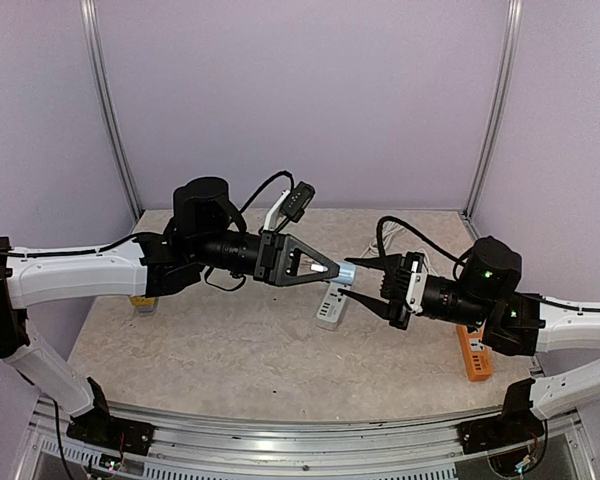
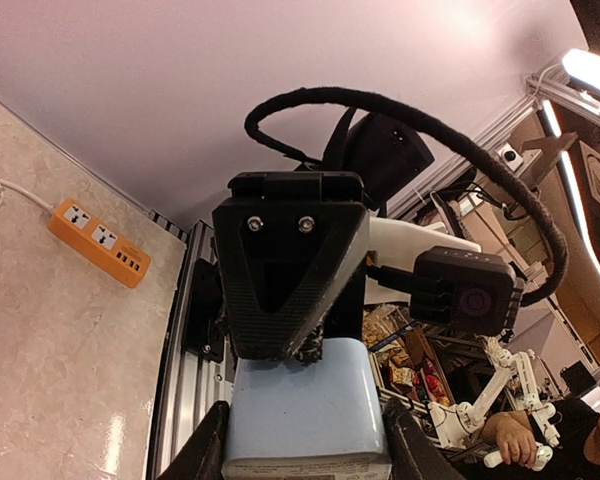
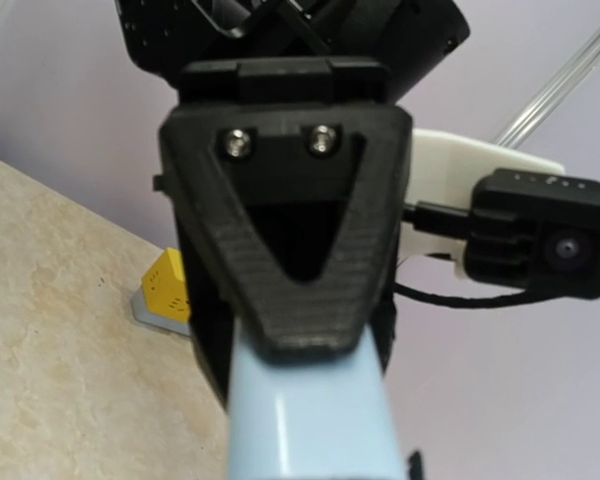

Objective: Insert the plug
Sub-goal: Pass from the left arm to the right

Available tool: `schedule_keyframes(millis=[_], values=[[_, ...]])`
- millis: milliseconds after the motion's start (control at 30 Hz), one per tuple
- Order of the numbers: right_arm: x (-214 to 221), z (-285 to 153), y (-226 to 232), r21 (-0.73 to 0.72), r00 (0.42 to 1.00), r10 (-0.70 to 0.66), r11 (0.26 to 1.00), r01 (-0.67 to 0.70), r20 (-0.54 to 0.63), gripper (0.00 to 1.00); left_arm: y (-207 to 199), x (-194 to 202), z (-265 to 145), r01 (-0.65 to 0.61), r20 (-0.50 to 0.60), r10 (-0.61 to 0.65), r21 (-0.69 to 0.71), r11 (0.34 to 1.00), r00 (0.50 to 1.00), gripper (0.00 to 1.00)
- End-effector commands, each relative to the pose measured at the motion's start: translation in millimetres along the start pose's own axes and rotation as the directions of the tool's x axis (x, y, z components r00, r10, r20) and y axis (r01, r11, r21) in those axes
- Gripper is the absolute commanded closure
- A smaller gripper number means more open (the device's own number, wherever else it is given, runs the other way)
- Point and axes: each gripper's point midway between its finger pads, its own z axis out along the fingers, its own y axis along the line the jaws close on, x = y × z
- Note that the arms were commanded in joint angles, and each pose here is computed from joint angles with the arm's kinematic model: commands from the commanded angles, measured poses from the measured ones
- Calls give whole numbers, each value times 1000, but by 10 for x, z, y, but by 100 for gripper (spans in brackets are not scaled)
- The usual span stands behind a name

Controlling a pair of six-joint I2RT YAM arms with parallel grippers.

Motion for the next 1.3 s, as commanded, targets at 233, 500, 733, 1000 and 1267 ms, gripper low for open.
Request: schedule_keyframes(millis=[233, 500, 733, 1000, 1267], values=[[-197, -22, -70, 10, 998, 13, 1000, -14, 65, 58, 22, 27, 14, 1, -5, -1, 10, 1000, 1000, 98], [-262, -50, -121, 26, 996, 13, 1000, -15, 84, 58, 29, 40, 18, 1, -6, -1, 10, 1000, 1000, 98], [-241, -53, -109, 28, 997, 14, 999, -16, 80, 64, 36, 44, 17, -1, -6, 1, 11, 1000, 1000, 98], [-188, -26, -60, 12, 998, 12, 1000, -13, 68, 61, 18, 38, 19, -1, -8, 2, 18, 1000, 1000, 98], [-159, -1, -51, 7, 999, 8, 1000, -9, 53, 59, 17, 34, 21, 0, -6, 0, 22, 1000, 1000, 98]])
